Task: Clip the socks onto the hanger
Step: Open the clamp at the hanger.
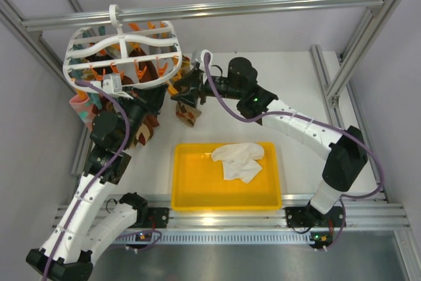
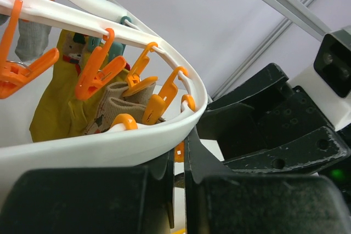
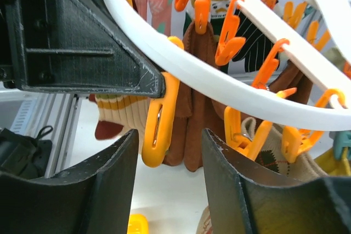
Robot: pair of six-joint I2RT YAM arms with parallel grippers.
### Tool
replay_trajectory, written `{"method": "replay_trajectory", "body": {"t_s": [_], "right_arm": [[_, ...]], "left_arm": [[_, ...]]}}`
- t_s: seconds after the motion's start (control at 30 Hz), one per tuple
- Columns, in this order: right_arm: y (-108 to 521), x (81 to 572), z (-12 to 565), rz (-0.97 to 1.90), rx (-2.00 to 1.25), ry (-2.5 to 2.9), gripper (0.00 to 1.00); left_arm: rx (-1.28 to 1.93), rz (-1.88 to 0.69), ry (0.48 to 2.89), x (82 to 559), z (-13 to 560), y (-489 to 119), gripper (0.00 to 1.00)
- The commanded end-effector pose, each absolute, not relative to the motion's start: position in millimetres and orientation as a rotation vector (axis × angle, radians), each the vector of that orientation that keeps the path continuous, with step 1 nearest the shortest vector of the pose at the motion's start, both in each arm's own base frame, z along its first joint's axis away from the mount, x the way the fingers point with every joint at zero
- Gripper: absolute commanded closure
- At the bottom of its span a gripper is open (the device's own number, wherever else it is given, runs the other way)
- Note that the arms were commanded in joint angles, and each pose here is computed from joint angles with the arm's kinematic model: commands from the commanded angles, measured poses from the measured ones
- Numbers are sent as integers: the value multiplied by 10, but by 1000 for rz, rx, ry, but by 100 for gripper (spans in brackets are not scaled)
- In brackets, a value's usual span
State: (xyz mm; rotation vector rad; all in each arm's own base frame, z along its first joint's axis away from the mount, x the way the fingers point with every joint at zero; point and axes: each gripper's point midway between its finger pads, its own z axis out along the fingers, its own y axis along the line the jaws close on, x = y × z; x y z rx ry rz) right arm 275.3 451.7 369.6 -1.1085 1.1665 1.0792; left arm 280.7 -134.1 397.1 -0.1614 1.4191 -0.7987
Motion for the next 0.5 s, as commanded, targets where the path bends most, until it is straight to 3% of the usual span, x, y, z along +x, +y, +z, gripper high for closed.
{"method": "replay_trajectory", "body": {"t_s": [0.0, 0.27, 0.33, 0.47], "right_arm": [[4635, 2661, 3867, 1089, -1130, 1105, 52], [4702, 2704, 3879, 1080, -1112, 1093, 66], [4719, 2713, 3898, 1080, -1100, 1088, 74], [4749, 2730, 3903, 1066, -1084, 1096, 73]], "left_arm": [[-185, -742, 1422, 2912, 3935, -1260, 100], [-178, -746, 1426, 2899, 3915, -1269, 100], [-176, -745, 1430, 2900, 3903, -1272, 100], [-171, -751, 1433, 2899, 3895, -1287, 100]]}}
